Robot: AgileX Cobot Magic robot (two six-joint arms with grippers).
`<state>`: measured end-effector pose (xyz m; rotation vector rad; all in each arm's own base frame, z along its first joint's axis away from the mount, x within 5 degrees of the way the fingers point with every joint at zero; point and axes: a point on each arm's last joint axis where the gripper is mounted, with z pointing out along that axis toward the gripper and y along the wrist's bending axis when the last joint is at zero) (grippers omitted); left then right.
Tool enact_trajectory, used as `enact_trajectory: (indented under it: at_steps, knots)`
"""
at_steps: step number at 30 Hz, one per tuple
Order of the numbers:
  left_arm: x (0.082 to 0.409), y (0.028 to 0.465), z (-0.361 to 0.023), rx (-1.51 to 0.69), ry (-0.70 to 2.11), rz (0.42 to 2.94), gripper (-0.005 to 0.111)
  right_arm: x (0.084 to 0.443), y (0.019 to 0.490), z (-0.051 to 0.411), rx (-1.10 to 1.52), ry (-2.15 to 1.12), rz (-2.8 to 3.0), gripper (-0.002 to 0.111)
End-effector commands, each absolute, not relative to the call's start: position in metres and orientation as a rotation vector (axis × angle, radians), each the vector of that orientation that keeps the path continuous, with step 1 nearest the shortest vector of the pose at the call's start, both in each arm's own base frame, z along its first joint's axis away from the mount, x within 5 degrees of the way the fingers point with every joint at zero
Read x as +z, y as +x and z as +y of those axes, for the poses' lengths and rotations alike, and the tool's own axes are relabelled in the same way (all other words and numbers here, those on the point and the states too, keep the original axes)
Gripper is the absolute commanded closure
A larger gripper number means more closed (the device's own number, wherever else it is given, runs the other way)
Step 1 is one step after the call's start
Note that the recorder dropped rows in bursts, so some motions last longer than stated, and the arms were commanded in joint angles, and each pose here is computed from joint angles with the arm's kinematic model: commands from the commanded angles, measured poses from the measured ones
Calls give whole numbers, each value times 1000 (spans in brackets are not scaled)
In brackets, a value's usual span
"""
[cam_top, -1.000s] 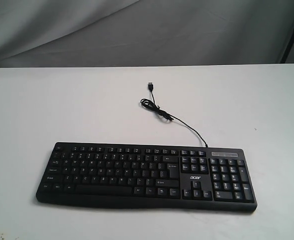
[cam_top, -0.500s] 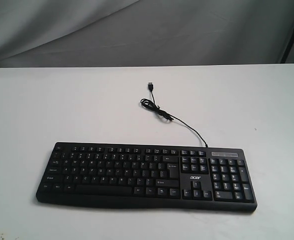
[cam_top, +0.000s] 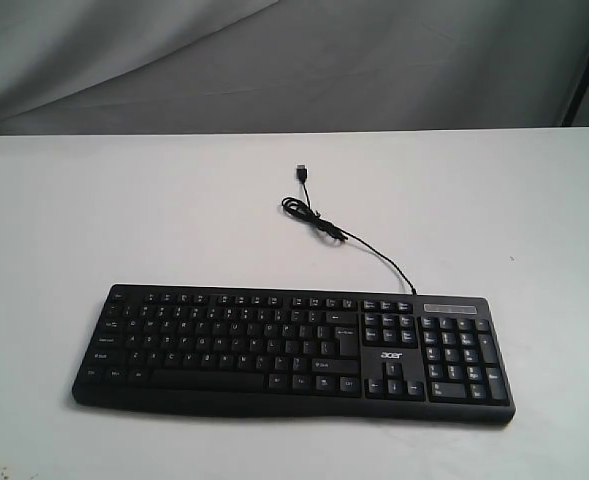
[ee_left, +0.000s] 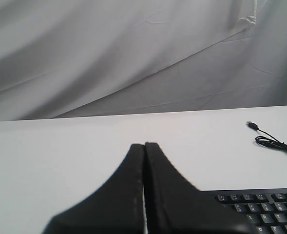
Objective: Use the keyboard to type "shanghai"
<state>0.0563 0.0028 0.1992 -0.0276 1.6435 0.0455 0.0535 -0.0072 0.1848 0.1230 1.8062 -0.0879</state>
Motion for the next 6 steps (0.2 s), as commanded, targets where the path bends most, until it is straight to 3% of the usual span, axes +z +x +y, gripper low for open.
enact_trajectory:
  at_steps: [1, 6]
  knots:
    - [199, 56, 2, 39, -24, 1637, 107, 183, 53, -8, -101, 126, 1810, 108]
    - [199, 56, 2, 39, -24, 1637, 107, 183, 53, -8, -103, 123, 1810, 108]
